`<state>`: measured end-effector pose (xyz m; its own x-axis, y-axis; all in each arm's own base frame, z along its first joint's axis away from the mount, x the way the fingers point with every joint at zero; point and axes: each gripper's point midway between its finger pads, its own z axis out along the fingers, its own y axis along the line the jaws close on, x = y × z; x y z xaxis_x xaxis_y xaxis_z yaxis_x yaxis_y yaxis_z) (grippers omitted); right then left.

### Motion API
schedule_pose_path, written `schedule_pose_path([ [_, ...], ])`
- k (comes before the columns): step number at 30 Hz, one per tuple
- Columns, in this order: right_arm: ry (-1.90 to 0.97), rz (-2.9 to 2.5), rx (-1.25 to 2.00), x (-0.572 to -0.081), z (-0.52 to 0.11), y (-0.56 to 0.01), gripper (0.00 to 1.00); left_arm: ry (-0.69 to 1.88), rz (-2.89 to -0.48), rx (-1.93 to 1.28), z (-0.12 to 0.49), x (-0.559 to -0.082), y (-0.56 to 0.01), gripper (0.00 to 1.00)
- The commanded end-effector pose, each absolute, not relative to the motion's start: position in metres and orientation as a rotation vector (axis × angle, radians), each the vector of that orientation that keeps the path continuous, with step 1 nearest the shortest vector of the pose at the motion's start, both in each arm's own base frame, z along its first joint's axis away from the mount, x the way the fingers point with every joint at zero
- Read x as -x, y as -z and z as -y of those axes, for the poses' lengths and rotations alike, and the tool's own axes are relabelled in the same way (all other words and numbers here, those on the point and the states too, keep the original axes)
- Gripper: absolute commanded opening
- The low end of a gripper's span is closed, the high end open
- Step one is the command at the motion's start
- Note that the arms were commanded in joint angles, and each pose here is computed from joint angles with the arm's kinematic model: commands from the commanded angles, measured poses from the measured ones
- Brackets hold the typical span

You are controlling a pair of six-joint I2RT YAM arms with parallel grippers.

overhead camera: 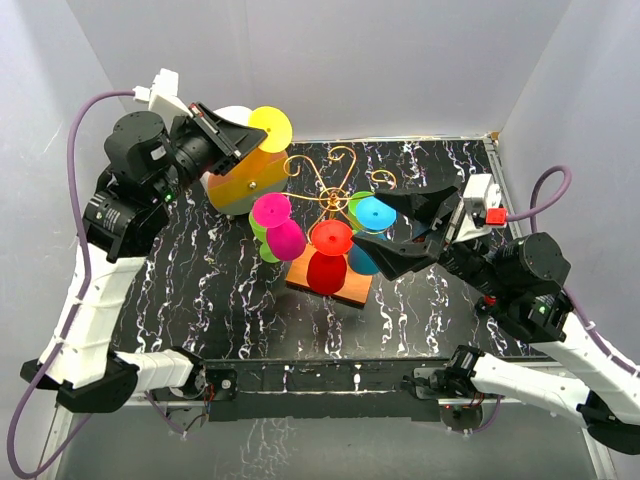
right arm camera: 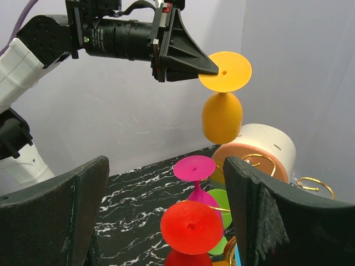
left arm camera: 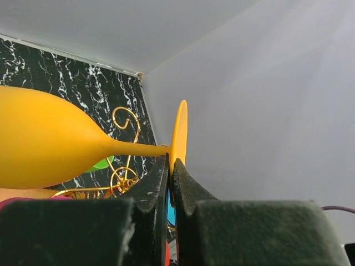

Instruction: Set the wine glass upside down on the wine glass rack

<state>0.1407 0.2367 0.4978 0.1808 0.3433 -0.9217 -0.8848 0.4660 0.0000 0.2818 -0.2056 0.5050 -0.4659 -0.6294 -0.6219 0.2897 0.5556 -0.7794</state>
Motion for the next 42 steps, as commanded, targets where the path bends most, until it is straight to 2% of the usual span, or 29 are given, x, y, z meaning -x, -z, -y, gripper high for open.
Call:
schedule_pose_path([
  [1, -0.979, -1.046, 0.575, -0.139, -0.229, -0.502, 0.83, 1.104, -1.744, 0.267, 0.206, -0.291, -0.499, 0.00],
  [11, -0.983, -1.082, 0.560, -0.143, -0.230, -0.489, 0.82, 1.203, -1.852, 0.363, 0.202, -0.307, -0.450, 0.00],
  [17, -0.981, -1.099, 0.557, -0.144, -0.230, -0.486, 0.83, 1.361, -1.904, 0.350, 0.217, -0.299, -0.438, 0.00],
  [22, -0.987, -1.098, 0.537, -0.144, -0.228, -0.485, 0.83, 1.397, -1.949, 0.413, 0.220, -0.296, -0.425, 0.00],
  [32, -0.981, -1.094, 0.494, -0.145, -0.219, -0.489, 0.83, 1.601, -1.940, 0.391, 0.239, -0.292, -0.422, 0.00],
  [42, -0.971, -1.091, 0.457, -0.147, -0.214, -0.489, 0.83, 1.662, -1.968, 0.359, 0.250, -0.298, -0.421, 0.00],
])
